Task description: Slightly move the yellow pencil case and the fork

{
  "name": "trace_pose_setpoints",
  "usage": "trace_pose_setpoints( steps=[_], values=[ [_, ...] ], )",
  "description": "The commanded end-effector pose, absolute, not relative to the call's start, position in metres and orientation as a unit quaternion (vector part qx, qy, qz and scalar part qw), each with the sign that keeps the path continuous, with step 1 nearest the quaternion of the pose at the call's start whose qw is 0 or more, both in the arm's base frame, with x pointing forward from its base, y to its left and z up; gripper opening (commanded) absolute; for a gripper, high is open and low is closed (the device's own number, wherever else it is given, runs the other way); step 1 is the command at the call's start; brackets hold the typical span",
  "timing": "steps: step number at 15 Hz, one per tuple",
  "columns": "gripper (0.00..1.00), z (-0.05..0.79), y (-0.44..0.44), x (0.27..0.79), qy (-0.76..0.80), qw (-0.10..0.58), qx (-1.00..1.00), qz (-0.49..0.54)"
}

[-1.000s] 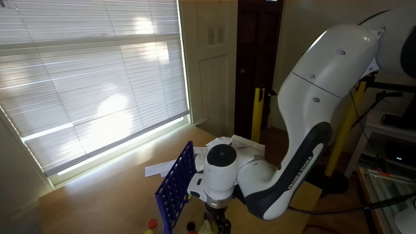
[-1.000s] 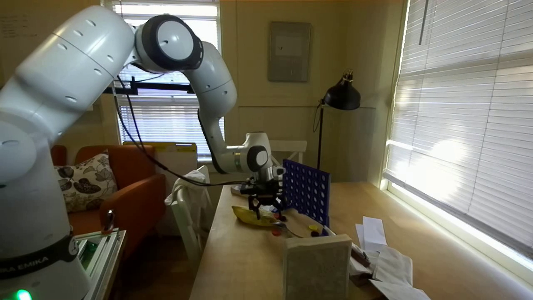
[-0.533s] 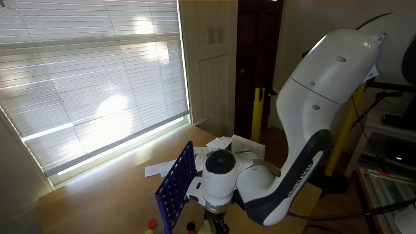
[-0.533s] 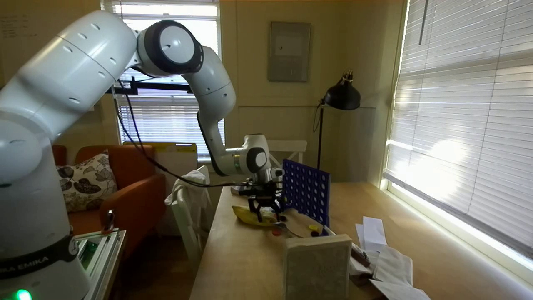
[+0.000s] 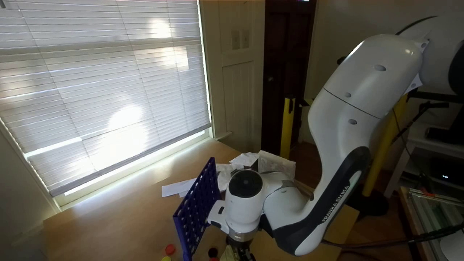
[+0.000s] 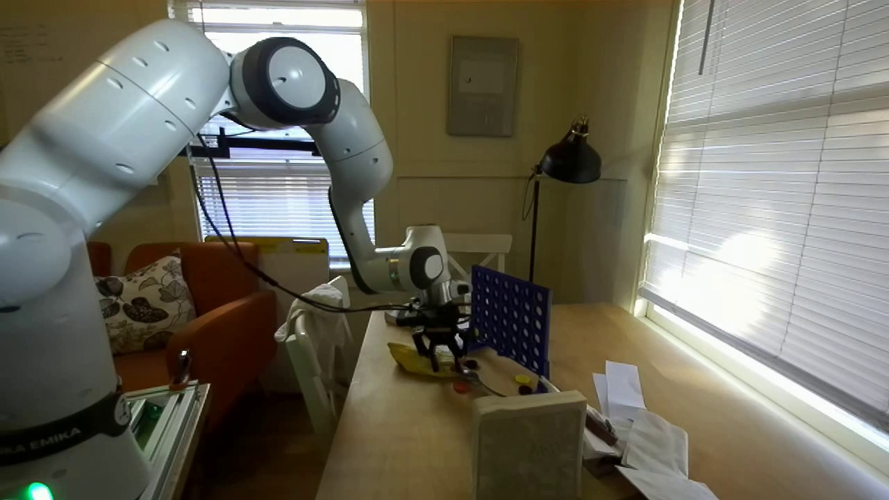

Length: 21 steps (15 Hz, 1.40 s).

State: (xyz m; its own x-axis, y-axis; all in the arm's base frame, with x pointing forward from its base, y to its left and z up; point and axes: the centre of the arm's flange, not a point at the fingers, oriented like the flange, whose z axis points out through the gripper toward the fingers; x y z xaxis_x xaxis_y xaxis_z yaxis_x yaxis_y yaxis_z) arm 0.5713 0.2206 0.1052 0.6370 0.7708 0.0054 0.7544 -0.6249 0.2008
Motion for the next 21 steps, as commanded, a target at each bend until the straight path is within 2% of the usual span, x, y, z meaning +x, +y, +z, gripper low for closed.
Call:
trace_pose_setpoints(
  steps=[1, 4, 8, 13, 17, 21],
  values=[
    [0.27, 0.093, 0.229, 0.578, 0.424, 0.090, 0.900, 0.041],
    [0.20, 0.092, 0.231, 0.578, 0.425, 0.089, 0.900, 0.040],
    [0.00, 0.091, 0.230, 0.578, 0.425, 0.090, 0.900, 0.038],
    [0.00, 0.099, 0.230, 0.571, 0.442, 0.102, 0.890, 0.037],
    [0.00, 0.113, 0.238, 0.556, 0.510, 0.095, 0.854, 0.051],
    [0.00, 0.137, 0.252, 0.536, 0.580, 0.118, 0.802, 0.078]
  ],
)
